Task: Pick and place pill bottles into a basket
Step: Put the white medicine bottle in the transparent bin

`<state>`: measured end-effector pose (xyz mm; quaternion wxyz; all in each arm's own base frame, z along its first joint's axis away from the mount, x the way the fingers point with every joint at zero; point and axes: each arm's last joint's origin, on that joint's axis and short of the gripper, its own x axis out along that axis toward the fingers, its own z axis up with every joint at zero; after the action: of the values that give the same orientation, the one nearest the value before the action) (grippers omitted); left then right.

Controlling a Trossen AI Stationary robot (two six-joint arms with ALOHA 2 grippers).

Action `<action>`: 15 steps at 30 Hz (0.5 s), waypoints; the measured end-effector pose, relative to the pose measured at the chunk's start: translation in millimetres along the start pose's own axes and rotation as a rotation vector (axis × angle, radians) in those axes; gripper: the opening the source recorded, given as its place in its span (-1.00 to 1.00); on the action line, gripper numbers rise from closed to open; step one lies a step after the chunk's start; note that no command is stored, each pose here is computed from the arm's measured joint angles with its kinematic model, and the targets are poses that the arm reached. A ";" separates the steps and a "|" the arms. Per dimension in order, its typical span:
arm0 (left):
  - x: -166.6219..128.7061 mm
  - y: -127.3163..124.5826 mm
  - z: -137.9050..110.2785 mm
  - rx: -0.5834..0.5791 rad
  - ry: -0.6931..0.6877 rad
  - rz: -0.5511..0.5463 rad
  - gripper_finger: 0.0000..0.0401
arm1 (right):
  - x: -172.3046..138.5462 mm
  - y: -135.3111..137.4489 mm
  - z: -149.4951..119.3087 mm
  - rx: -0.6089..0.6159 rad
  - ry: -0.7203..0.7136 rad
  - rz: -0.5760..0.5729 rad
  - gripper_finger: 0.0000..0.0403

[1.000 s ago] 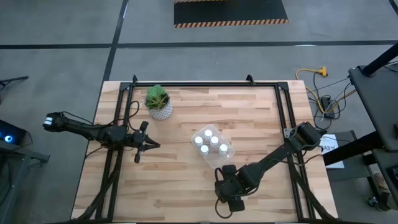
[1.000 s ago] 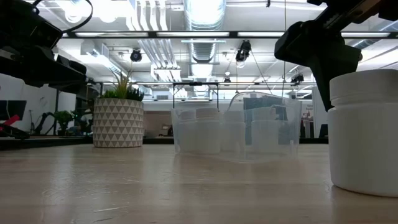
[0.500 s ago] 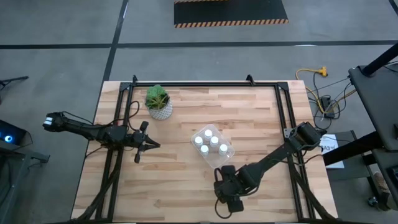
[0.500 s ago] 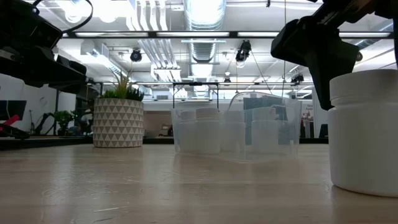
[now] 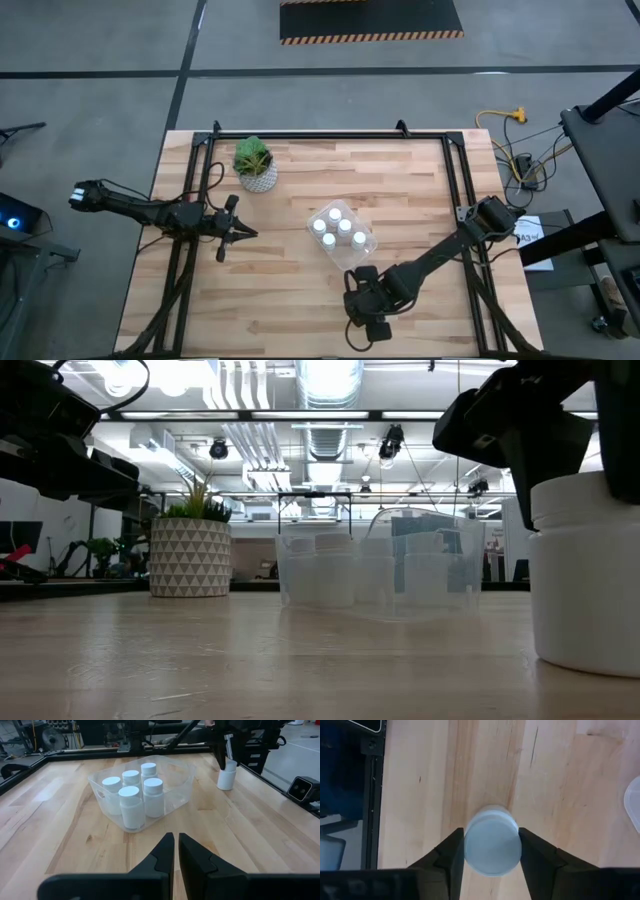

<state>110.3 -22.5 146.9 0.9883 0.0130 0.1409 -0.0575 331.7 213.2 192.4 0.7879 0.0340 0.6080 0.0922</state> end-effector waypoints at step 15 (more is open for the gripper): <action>0.0 0.0 -0.1 0.001 0.001 0.000 -0.96 | -55.3 -18.7 22.8 -0.035 -0.004 -0.085 -0.30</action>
<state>110.3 -22.5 146.8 0.9882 0.0132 0.1413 -0.0575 342.1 185.8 247.7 0.7928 -0.0053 0.6055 0.0693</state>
